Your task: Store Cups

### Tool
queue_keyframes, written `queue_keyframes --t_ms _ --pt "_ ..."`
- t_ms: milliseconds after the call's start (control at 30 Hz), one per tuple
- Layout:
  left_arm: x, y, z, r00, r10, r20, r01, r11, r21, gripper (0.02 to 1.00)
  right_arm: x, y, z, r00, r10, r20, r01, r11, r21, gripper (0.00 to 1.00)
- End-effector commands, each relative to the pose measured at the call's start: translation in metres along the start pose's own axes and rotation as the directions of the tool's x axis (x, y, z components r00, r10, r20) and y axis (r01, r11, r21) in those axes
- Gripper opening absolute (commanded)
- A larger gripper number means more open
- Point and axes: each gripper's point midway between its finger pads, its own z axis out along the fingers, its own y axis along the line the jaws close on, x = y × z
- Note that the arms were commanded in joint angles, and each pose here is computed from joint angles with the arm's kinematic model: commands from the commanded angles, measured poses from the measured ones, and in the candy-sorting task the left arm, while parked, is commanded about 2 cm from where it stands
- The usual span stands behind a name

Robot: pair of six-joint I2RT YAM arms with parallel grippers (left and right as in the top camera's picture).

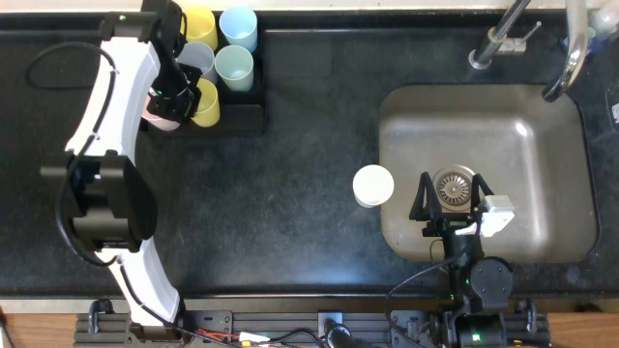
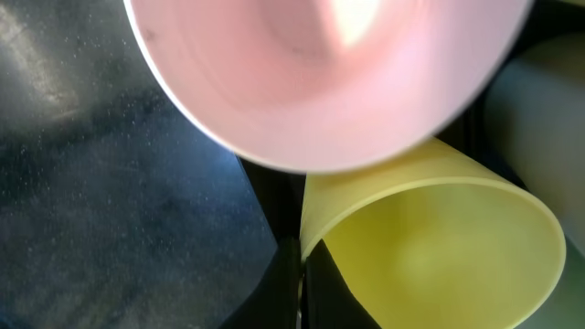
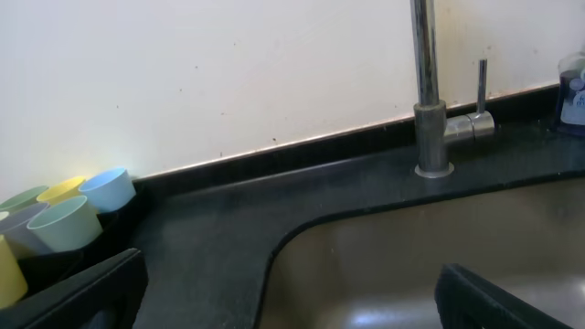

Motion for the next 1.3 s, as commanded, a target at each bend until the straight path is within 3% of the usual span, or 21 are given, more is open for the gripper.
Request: queue_keyframes --t_ms 33,200,267,300,367,400,433,467,600,733,933,1033,1167,1300 --pt "-0.011 0.005 0.007 0.999 -0.031 0.016 0.031 0.999 -0.02 0.036 0.003 -0.001 0.0 1.0 0.003 -0.001 -0.003 1.0 -0.003 0.998" --pt "-0.01 0.005 0.008 0.999 -0.031 0.015 0.031 0.999 -0.021 0.038 0.003 -0.001 0.0 1.0 0.003 -0.001 -0.003 1.0 -0.003 0.998" --pt "-0.01 0.006 0.008 0.999 -0.031 0.014 0.031 0.999 -0.024 0.106 0.003 -0.001 0.0 1.0 0.003 -0.001 -0.003 1.0 -0.003 0.998" --pt "-0.01 0.006 0.008 0.999 -0.031 0.014 0.031 0.999 -0.024 0.187 0.003 -0.001 0.0 1.0 0.003 -0.001 -0.003 1.0 -0.003 0.996" --pt "-0.01 0.006 0.008 0.999 -0.03 0.014 0.031 0.999 -0.024 0.555 0.003 -0.001 0.0 1.0 0.003 -0.001 -0.003 1.0 -0.003 0.996" --pt "-0.01 0.006 0.008 0.999 -0.03 0.014 0.03 0.999 -0.024 0.636 0.003 -0.001 0.0 1.0 0.003 -0.001 -0.003 1.0 -0.003 0.998" --pt "-0.01 0.006 0.008 0.999 -0.03 0.014 0.03 0.999 -0.024 0.895 0.003 -0.001 0.0 1.0 0.003 -0.001 -0.003 1.0 -0.003 0.996" --pt "-0.01 0.006 0.008 0.999 -0.029 0.014 0.029 0.999 -0.024 0.998 0.003 -0.001 0.0 1.0 0.003 -0.001 -0.003 1.0 -0.003 0.996" --pt "-0.008 0.005 0.006 1.0 -0.025 0.015 0.025 1.0 -0.017 0.998 0.003 -0.001 0.0 1.0 0.003 -0.001 -0.003 1.0 -0.003 0.998" --pt "-0.003 0.004 -0.02 0.999 -0.009 0.04 0.007 0.999 0.046 0.998 0.004 -0.001 0.0 1.0 0.003 -0.002 -0.003 1.0 -0.003 0.998" --pt "0.015 0.026 -0.11 0.973 0.158 0.169 -0.191 0.961 0.201 0.998 0.003 -0.001 0.0 1.0 0.003 -0.001 -0.003 1.0 -0.003 0.996" --pt "0.025 0.068 -0.163 0.899 0.331 0.287 -0.396 0.894 0.208 0.998 0.003 -0.001 0.0 1.0 0.003 -0.001 -0.003 1.0 -0.003 0.998" --pt "0.04 0.138 -0.201 0.707 0.6 0.374 -0.678 0.726 0.118 0.998 0.003 -0.001 0.0 1.0 0.003 -0.001 -0.003 1.0 -0.003 0.998" --pt "0.035 0.192 -0.194 0.63 0.632 0.451 -0.739 0.667 0.096 0.998 0.003 -0.001 0.0 1.0 0.003 -0.001 -0.003 1.0 -0.003 0.998"
